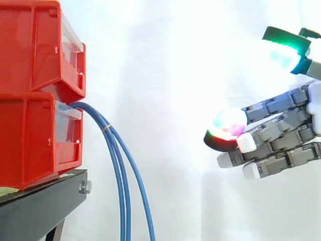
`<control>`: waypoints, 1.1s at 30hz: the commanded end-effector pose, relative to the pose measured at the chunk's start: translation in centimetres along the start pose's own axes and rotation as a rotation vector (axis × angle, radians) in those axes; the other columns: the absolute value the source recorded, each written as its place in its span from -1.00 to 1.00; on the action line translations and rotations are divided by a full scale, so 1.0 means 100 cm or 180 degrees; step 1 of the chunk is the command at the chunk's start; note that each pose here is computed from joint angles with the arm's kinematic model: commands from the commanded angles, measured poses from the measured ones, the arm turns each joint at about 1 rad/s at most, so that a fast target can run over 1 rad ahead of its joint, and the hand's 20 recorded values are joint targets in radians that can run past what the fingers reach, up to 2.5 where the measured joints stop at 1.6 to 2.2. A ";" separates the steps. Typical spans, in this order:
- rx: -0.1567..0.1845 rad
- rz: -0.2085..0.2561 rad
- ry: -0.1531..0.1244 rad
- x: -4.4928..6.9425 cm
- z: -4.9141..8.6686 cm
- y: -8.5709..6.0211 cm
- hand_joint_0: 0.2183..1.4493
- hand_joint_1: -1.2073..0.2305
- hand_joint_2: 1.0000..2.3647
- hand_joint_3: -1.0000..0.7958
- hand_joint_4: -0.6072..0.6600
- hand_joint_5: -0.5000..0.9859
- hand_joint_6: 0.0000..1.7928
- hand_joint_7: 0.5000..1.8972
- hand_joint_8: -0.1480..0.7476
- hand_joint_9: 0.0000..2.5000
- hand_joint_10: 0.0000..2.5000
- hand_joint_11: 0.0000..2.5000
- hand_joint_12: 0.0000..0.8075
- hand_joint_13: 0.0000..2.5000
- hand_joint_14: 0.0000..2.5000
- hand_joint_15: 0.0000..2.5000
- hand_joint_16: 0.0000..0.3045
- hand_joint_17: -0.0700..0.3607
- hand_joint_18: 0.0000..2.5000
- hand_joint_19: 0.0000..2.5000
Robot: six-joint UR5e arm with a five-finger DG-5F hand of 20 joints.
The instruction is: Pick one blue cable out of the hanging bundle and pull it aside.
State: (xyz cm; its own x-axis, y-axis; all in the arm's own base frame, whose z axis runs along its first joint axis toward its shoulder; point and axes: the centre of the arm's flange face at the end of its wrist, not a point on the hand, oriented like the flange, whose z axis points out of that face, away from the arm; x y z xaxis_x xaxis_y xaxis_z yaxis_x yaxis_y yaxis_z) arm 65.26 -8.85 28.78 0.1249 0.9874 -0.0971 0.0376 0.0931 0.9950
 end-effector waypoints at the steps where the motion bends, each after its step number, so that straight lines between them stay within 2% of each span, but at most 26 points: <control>1: -0.0043 0.0008 -0.0006 0.001 0.003 -0.003 -0.50 0.11 -1.00 -0.43 0.39 -0.65 -0.44 -0.66 -0.01 -0.64 -1.00 -0.91 -0.08 -0.85 -1.00 -0.96 -0.60 -0.04 -0.77 -0.81; 4: -0.0051 0.0005 -0.0017 0.002 0.003 -0.002 -0.50 0.11 -1.00 -0.43 0.40 -0.64 -0.44 -0.66 -0.02 -0.64 -1.00 -0.91 -0.08 -0.85 -1.00 -0.96 -0.60 -0.04 -0.77 -0.81; 6: -0.0063 0.0005 -0.0091 0.002 0.004 -0.003 -0.50 0.11 -1.00 -0.43 0.40 -0.64 -0.44 -0.67 -0.02 -0.64 -1.00 -0.91 -0.08 -0.85 -1.00 -0.97 -0.60 -0.04 -0.77 -0.81; 10: -0.0061 -0.0009 -0.0116 0.005 0.005 -0.003 -0.50 0.11 -1.00 -0.43 0.40 -0.64 -0.44 -0.66 -0.02 -0.64 -1.00 -0.91 -0.08 -0.85 -1.00 -0.97 -0.60 -0.04 -0.77 -0.81; 15: -0.0010 -0.0013 -0.0101 0.008 0.008 -0.017 -0.50 0.11 -1.00 -0.43 0.40 -0.64 -0.44 -0.66 -0.02 -0.64 -1.00 -0.91 -0.08 -0.85 -1.00 -0.97 -0.60 -0.04 -0.77 -0.81; 20: -0.0099 0.0016 -0.0109 0.011 0.014 -0.022 -0.50 0.11 -1.00 -0.43 0.40 -0.64 -0.44 -0.66 -0.01 -0.65 -1.00 -0.91 -0.08 -0.85 -1.00 -0.97 -0.60 -0.04 -0.77 -0.80; 27: -0.0082 0.0015 -0.0098 0.016 0.019 -0.038 -0.51 0.08 -1.00 -0.44 0.36 -0.64 -0.44 -0.66 -0.02 -0.74 -1.00 -0.89 -0.08 -0.84 -1.00 -0.94 -0.61 -0.05 -0.74 -0.79; 28: -0.0090 0.0018 -0.0108 0.016 0.020 -0.039 -0.51 0.07 -1.00 -0.44 0.36 -0.64 -0.44 -0.67 -0.02 -0.75 -1.00 -0.89 -0.08 -0.84 -1.00 -0.93 -0.60 -0.05 -0.73 -0.79; 30: -0.0172 0.0030 -0.0185 0.016 0.023 -0.039 -0.52 0.06 -1.00 -0.44 0.35 -0.64 -0.44 -0.66 -0.01 -0.76 -1.00 -0.89 -0.07 -0.82 -1.00 -0.92 -0.60 -0.04 -0.73 -0.78; 33: -0.0177 0.0034 -0.0220 0.017 0.024 -0.038 -0.53 0.05 -1.00 -0.44 0.36 -0.64 -0.44 -0.66 0.00 -0.76 -1.00 -0.86 -0.06 -0.80 -1.00 -0.90 -0.60 -0.04 -0.71 -0.77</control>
State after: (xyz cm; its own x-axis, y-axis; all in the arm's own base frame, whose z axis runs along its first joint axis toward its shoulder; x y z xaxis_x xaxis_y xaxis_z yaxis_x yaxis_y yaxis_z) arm 67.54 -7.88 24.80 0.1788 0.9799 -0.0882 -0.0117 0.0918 0.9957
